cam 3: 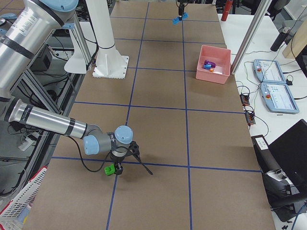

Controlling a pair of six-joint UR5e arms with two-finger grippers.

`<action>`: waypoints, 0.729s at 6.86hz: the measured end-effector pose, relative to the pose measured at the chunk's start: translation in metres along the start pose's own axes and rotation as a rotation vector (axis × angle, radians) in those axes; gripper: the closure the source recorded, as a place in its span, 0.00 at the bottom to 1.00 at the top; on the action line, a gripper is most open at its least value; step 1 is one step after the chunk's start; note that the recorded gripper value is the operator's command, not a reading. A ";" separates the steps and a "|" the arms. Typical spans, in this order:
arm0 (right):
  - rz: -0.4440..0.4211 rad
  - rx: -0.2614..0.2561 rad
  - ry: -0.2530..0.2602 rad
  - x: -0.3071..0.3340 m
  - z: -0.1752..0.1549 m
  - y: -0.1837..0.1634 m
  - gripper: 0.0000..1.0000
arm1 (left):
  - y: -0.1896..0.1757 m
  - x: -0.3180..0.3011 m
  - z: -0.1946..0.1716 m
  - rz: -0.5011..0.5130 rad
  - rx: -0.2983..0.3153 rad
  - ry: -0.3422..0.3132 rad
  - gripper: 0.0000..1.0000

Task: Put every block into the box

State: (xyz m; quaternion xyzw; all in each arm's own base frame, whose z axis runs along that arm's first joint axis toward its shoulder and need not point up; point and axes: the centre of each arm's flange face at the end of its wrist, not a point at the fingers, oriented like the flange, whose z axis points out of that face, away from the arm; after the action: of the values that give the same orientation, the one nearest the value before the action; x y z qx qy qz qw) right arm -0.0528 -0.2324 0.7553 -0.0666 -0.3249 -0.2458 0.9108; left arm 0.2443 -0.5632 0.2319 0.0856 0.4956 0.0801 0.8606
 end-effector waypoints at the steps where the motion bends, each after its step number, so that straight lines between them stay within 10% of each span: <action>1: 0.005 -0.010 -0.001 0.003 0.005 0.000 0.87 | -0.023 0.010 0.001 -0.001 0.010 -0.008 1.00; 5: -0.008 -0.007 -0.022 0.000 0.005 -0.005 1.00 | -0.085 0.039 0.002 -0.015 0.051 -0.009 1.00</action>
State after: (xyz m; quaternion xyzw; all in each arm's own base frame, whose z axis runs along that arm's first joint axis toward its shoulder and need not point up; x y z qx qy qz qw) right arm -0.0583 -0.2350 0.7588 -0.0712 -0.3345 -0.2496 0.9059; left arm 0.2699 -0.6373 0.1814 0.1040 0.4942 0.0604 0.8610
